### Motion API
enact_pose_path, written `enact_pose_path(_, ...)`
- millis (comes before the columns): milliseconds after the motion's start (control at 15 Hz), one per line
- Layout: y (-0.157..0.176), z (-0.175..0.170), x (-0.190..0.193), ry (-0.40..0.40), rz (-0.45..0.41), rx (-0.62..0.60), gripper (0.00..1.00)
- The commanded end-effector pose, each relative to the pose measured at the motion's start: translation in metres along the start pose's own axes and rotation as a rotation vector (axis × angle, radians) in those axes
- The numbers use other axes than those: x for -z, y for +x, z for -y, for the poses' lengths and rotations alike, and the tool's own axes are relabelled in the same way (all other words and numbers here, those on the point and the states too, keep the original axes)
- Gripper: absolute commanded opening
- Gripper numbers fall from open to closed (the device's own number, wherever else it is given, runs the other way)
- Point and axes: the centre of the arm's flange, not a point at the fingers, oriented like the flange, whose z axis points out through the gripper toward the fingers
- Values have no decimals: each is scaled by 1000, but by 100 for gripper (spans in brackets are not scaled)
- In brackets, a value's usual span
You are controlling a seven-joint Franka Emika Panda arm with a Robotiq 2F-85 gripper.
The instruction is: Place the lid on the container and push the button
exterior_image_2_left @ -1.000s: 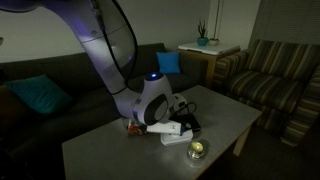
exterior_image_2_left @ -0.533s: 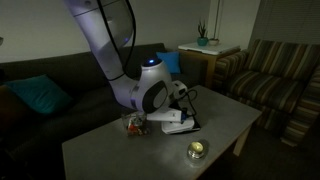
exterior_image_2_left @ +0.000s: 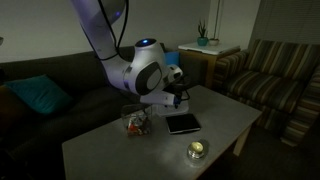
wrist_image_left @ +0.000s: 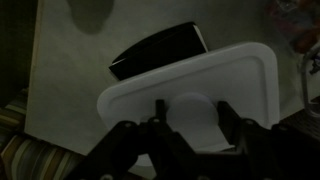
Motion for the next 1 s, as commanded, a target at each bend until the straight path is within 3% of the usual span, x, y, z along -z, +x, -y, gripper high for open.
enact_pose_path(0, 5, 5, 22, 57, 97, -39, 29)
enact_pose_path(267, -1, 30, 25, 174, 218, -12, 29)
enact_pose_path(467, 2, 48, 41, 253, 231, 4, 29)
enact_pose_path(800, 5, 63, 69, 300, 221, -5, 29)
enact_pose_path(933, -2, 75, 72, 364, 244, 3, 29)
